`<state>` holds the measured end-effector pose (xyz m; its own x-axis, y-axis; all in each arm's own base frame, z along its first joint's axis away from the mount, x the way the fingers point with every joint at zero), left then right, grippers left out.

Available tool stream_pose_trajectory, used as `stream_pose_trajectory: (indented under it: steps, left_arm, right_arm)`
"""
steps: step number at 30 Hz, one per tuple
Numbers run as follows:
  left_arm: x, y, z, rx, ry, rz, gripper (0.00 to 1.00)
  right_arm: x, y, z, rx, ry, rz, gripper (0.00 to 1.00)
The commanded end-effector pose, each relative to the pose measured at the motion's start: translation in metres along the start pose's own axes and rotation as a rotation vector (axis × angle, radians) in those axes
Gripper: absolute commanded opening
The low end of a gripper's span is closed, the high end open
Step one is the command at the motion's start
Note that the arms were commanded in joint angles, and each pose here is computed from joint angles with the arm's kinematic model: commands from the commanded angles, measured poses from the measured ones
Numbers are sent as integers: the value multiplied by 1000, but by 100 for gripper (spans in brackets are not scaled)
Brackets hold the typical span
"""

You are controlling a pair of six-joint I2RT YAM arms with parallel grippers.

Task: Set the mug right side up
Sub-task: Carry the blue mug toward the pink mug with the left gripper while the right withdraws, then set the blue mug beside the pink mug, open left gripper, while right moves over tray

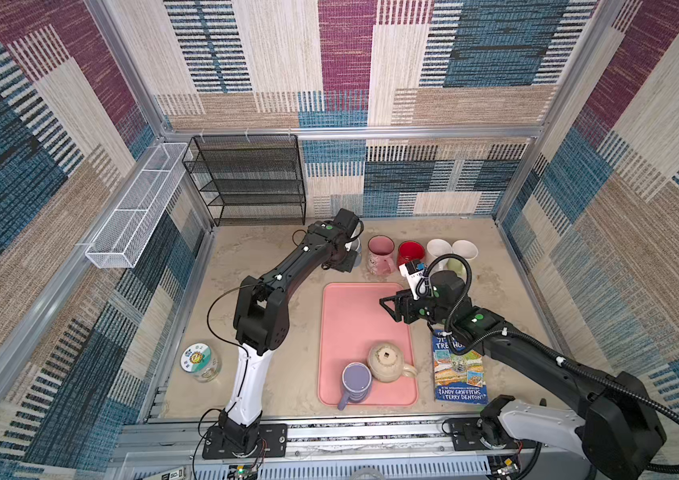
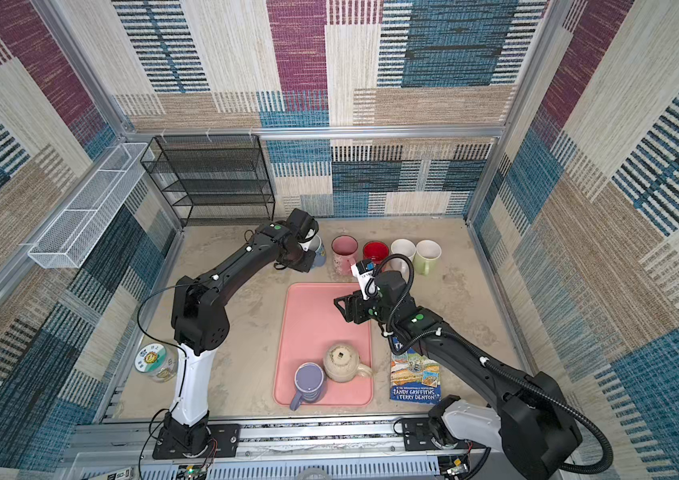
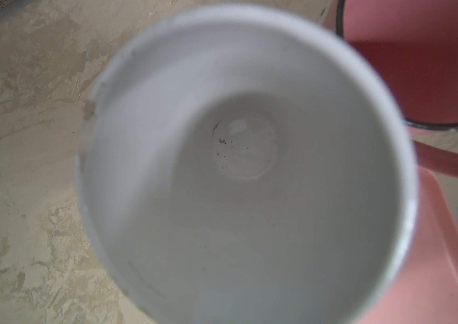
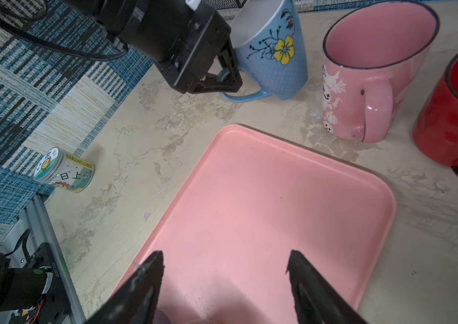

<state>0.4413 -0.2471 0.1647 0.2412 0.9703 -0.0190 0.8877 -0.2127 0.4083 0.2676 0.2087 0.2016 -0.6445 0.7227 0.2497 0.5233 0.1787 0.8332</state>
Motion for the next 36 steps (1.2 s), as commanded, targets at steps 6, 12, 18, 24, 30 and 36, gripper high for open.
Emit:
stream_pose_trajectory:
  steps: [6,12,18,24,30,36]
  left_arm:
    - [-1,1,17,36,14,32,0]
    - [-1,-3,24,70,21,40,0]
    - [-2,-6,28,108,33,58,0]
    - [-3,-7,33,119,41,63,0]
    - [-5,-8,36,133,42,67,2]
    - [-5,-6,34,126,47,70,24]
  right_arm:
    - [-3,-1,3,9,-16,-5,73]
    - [-3,-1,4,10,-16,-7,73]
    - [-3,-1,5,13,-14,-7,73]
    - [-4,-1,4,13,-16,-7,73]
    - [-4,-2,5,14,-18,-7,73]
    - [-4,-2,4,12,-20,-7,73]
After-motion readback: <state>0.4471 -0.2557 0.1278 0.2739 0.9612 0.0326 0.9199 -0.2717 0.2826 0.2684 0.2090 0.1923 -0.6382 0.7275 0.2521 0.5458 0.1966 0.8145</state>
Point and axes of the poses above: each gripper's point midway between its finger pads, its own z axis out along the fingers, its own x axis along the line the jaws close on, y = z × x, the point moved 4 cm from there along -z, back along the fingers, and after that the axes turned 10 degrees about -z, right-handed, at the moved point
